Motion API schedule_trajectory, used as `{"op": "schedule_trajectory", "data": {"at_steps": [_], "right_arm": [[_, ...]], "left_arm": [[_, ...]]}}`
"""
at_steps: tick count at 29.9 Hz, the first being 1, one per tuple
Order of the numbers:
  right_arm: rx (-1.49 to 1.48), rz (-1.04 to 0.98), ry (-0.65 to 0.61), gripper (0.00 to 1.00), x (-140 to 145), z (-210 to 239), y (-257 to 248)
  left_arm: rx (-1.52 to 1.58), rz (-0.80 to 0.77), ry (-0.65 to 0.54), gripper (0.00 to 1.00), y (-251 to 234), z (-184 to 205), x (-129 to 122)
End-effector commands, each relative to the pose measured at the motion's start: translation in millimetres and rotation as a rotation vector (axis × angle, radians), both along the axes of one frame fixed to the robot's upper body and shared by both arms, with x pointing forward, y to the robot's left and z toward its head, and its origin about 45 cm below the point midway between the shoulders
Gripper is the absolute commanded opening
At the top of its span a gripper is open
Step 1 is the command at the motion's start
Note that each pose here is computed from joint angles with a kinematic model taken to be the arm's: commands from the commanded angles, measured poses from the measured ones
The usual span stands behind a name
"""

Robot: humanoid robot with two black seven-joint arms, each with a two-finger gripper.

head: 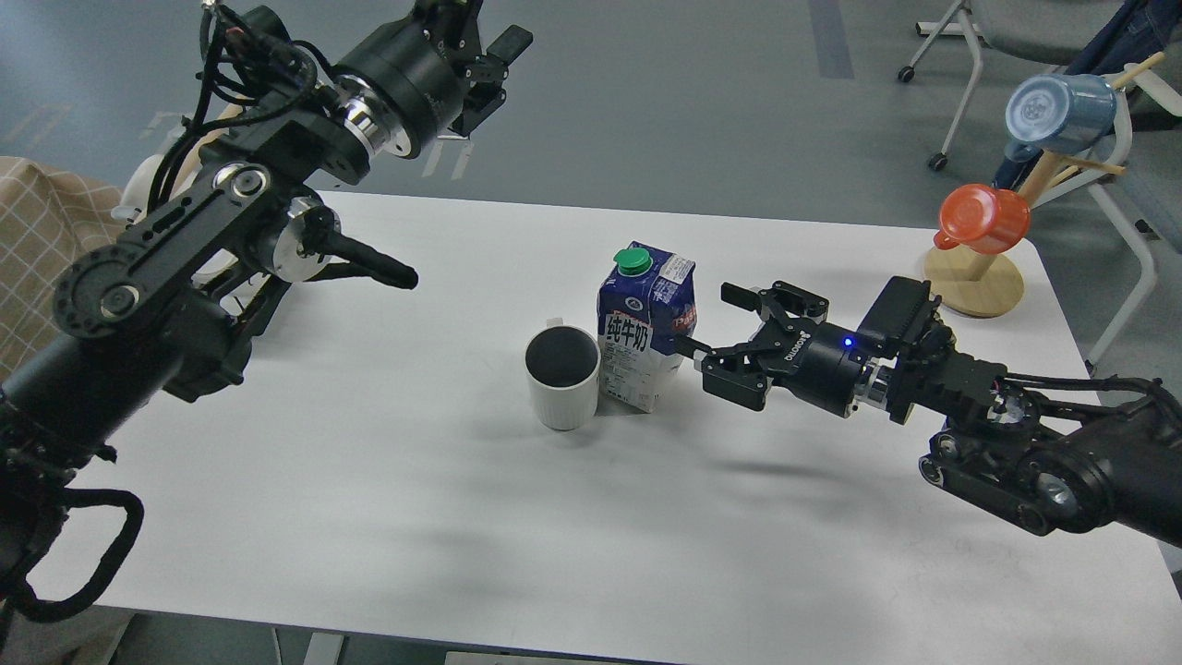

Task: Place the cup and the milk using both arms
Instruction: 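Release the carton and withdraw the right gripper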

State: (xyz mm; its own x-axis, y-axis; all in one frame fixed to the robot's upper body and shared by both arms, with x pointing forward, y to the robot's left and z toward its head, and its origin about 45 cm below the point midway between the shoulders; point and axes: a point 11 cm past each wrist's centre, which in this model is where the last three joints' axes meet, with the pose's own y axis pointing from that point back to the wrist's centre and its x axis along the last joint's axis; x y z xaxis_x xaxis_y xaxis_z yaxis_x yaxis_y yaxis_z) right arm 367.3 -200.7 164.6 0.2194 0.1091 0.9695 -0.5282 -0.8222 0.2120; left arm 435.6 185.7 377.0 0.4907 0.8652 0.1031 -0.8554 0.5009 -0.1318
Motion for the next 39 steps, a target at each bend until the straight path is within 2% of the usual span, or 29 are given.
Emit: {"op": "schedule_trajectory", "data": {"at_steps": [1,6,8,14,16,17,20,22,25,28,30,34,39], "right_arm": [[0.002,0.005,0.023,0.95,-16,7,-18],[0.015,-0.005,0.031,0.95,-35,28,-45],[0.029,-0.044,-0.003,0.95,-36,56,-67],[0.177,-0.176,-0.125,0.94,-16,136,-95],[0.281,-0.235,-0.200,0.94,2,182,-102],[0.303,-0.244,-0.191,0.94,6,190,-102],[0.411,-0.273,-0.116,0.94,20,223,-102],[0.534,-0.274,-0.023,0.94,34,255,-101],[0.655,-0.264,0.041,0.94,54,277,-97],[0.742,-0.258,0.090,0.95,82,298,-93],[0.846,-0.259,0.184,0.95,111,311,-89],[1.012,-0.280,0.307,0.95,141,315,-88],[1.206,-0.245,0.544,0.95,161,277,-55]], "left_arm": [[0.000,0.000,0.008,0.98,0,-4,-1],[-0.002,0.002,0.008,0.98,1,-4,-1],[-0.001,0.003,0.008,0.98,1,-4,-1],[-0.002,0.005,0.003,0.98,2,-3,0],[-0.010,0.007,-0.007,0.98,3,-3,0],[-0.013,0.007,-0.011,0.98,3,-2,0],[-0.024,0.011,-0.029,0.98,5,-1,1],[-0.026,0.022,-0.041,0.98,9,0,3],[-0.018,0.058,-0.030,0.98,20,-2,12],[-0.018,0.084,-0.019,0.98,34,-1,25],[-0.019,0.085,0.004,0.98,51,-5,36],[-0.056,0.050,-0.001,0.98,71,-4,45],[-0.195,0.019,0.057,0.98,104,-28,64]]}}
